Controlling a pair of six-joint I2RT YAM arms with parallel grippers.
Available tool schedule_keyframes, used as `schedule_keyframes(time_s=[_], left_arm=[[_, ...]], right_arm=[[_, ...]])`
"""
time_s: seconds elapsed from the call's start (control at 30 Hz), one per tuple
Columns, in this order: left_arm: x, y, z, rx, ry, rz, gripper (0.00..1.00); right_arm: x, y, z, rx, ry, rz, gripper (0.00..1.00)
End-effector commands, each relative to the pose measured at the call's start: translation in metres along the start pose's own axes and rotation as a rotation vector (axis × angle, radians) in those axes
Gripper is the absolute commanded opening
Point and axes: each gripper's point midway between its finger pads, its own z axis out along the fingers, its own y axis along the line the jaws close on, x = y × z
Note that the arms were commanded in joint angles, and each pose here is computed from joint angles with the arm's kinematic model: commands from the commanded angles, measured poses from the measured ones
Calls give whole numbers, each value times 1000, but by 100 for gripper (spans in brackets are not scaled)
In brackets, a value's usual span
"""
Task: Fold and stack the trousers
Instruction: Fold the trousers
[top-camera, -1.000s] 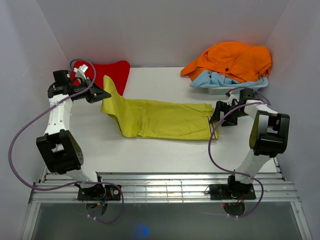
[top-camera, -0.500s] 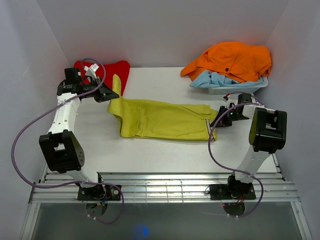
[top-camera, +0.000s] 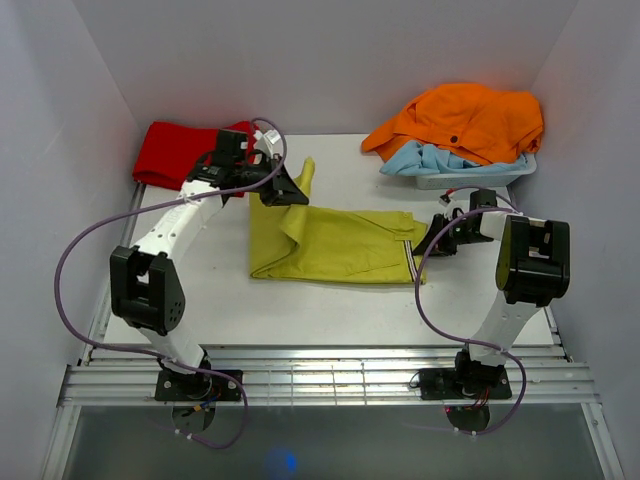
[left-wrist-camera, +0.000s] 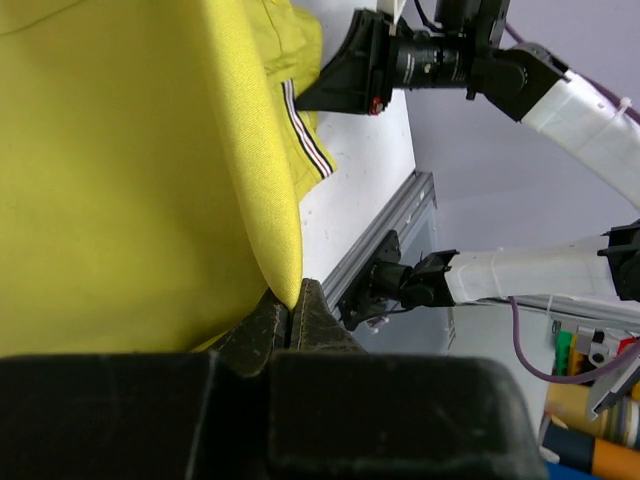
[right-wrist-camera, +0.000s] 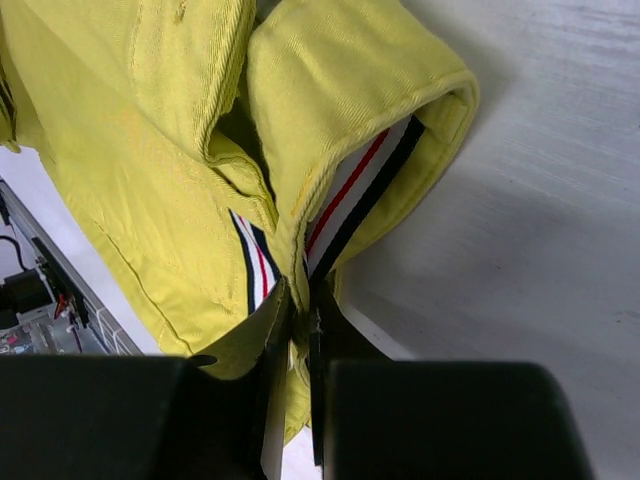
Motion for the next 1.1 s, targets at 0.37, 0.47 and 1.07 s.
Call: schedule_keyframes(time_s=[0.37, 0.47, 1.07], left_arm=[[33, -53, 136, 132, 113, -40, 0], [48, -45, 158, 103, 136, -86, 0], [81, -48, 223, 61, 196, -116, 0]], right_arm=[[8, 27, 8, -116, -5, 32, 8], [8, 30, 8, -126, -11, 32, 8], [13, 38, 13, -148, -19, 51, 8]])
